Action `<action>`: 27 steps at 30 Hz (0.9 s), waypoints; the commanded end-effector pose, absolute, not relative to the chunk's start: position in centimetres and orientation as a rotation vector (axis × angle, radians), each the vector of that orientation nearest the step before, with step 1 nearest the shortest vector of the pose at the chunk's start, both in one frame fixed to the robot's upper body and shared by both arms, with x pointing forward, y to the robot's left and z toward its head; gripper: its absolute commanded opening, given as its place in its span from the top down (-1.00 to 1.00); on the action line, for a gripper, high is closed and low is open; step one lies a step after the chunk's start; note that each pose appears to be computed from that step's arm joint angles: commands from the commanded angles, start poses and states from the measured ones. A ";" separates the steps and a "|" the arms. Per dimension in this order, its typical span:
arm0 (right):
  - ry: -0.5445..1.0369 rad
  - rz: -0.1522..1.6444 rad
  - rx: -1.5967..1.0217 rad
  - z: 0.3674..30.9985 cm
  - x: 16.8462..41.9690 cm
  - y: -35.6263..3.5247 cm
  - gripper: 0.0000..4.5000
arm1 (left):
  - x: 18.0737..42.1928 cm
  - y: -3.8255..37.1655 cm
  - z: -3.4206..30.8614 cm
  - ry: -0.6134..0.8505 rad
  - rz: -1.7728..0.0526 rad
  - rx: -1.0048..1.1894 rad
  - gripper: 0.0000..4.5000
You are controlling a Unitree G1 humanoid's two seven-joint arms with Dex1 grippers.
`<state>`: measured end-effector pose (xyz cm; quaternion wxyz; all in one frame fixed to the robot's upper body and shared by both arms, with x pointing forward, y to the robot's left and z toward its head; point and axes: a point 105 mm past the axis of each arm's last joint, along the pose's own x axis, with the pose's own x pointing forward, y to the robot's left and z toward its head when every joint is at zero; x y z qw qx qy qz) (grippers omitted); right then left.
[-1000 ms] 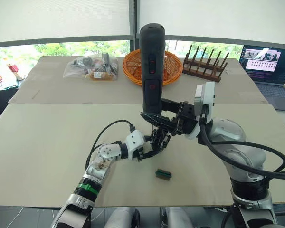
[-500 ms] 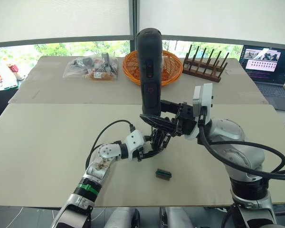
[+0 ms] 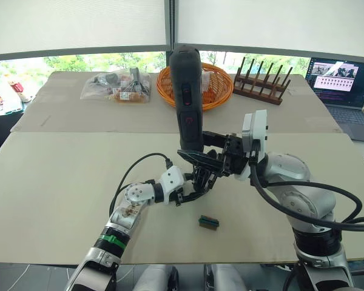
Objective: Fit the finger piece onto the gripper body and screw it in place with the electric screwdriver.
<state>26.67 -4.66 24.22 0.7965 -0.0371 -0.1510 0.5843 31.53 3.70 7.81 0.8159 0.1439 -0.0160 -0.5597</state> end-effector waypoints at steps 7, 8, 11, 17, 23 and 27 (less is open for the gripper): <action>-0.432 1.269 -0.111 26.0 25.8 -4.8 0.15 | 31.6 3.6 8.5 -0.066 -1.189 0.319 -0.02; -0.431 1.270 -0.112 25.9 25.8 -4.8 0.15 | 31.6 3.6 8.5 -0.067 -1.189 0.318 -0.02; -0.432 1.270 -0.114 25.9 25.8 -4.8 0.15 | 31.6 3.5 8.5 -0.068 -1.190 0.318 -0.02; -0.437 1.273 -0.118 26.0 25.8 -4.8 0.15 | 31.6 3.5 8.5 -0.069 -1.190 0.318 -0.02; -0.446 1.268 -0.111 26.5 25.9 -4.8 0.15 | 31.7 3.5 8.5 -0.068 -1.190 0.318 -0.02; -0.441 1.268 -0.120 26.3 25.9 -4.7 0.15 | 31.7 3.5 8.5 -0.069 -1.189 0.317 -0.02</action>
